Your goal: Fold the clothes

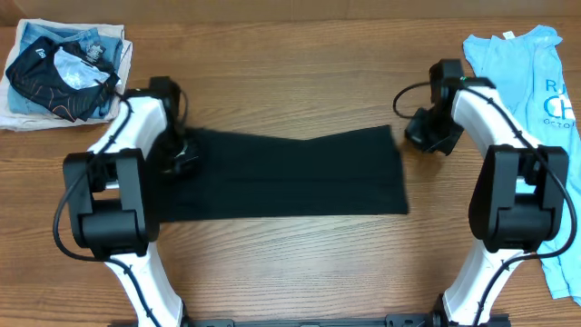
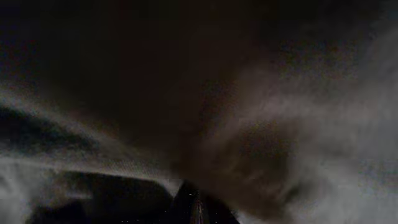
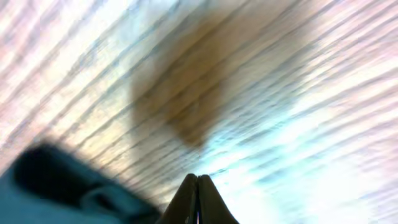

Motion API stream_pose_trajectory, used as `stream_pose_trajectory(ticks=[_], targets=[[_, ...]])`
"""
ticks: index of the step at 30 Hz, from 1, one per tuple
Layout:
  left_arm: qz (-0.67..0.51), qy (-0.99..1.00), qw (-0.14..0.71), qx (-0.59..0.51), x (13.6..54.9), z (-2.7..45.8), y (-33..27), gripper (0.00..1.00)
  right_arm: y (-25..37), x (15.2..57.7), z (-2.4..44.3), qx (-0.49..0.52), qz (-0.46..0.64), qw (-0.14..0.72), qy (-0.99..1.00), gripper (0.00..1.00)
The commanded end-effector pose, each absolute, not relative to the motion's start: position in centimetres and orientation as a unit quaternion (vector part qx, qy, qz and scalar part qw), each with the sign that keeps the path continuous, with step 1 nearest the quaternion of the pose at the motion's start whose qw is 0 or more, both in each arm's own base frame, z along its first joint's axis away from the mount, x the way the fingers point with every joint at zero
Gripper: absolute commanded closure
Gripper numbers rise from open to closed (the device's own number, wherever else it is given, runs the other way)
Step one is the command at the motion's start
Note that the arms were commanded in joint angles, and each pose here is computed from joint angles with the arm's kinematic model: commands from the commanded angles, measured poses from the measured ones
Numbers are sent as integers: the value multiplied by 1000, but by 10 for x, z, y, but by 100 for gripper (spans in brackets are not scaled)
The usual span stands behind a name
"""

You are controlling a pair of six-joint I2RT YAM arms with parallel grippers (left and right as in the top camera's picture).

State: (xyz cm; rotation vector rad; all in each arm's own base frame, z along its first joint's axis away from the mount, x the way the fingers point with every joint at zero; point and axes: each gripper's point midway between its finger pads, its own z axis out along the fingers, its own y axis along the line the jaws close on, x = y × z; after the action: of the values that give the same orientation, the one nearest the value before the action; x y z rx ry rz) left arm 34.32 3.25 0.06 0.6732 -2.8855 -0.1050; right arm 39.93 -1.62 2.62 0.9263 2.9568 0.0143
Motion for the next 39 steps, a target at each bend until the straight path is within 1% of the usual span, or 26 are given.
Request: stream_pose_trajectory(ticks=[1,4,6,9,12,15,16,17,18,19,20,21,22,23,24,25,26,27,28,29,31,37,39], targets=[[-138,-951,96,258,345,10,70,96,-26,423,62,305,-4,58,951,96],[-134,-955,88,248,356,32,58,96,-18,425,76,300,11,53,952,96],[-132,-959,81,237,363,42,49,93,-7,425,81,287,31,47,956,96],[-130,-963,72,223,370,51,37,90,14,425,81,248,64,38,966,96],[-129,-966,64,212,375,53,28,87,27,424,81,227,71,36,971,95],[-130,-968,63,206,375,53,23,81,37,424,81,207,73,36,975,91],[-130,-968,63,204,375,53,21,78,42,424,82,195,79,36,977,88],[-130,-968,63,203,375,53,21,75,47,425,82,183,84,37,979,83],[-130,-969,62,203,375,53,20,65,50,425,82,179,87,38,979,72],[-129,-969,60,203,376,53,21,44,52,426,82,177,87,39,980,58],[-129,-969,58,203,377,53,20,16,54,426,82,175,89,39,980,47],[-128,-969,57,201,378,53,20,9,55,426,83,174,91,39,980,39],[-127,-970,57,198,378,53,20,12,57,426,83,174,95,39,979,39],[-127,-970,57,198,378,53,20,23,59,426,83,173,103,38,979,41],[-127,-970,58,198,378,53,20,36,62,427,84,172,110,37,978,51],[-129,-970,60,198,377,53,21,44,65,426,85,172,120,34,977,67],[-129,-970,60,198,377,53,20,46,71,426,86,168,135,31,976,77],[-129,-969,61,200,376,53,21,46,77,425,87,157,150,28,976,87],[-129,-969,61,203,376,53,21,46,85,424,89,139,168,26,976,90],[-129,-969,61,204,376,53,21,47,91,423,89,125,179,24,976,93],[-128,-968,62,205,376,53,21,58,97,418,85,114,180,17,977,96],[-115,-968,68,211,374,51,20,80,115,406,57,87,179,6,980,96],[-116,-968,72,211,372,49,21,83,120,399,46,80,178,0,981,96]])
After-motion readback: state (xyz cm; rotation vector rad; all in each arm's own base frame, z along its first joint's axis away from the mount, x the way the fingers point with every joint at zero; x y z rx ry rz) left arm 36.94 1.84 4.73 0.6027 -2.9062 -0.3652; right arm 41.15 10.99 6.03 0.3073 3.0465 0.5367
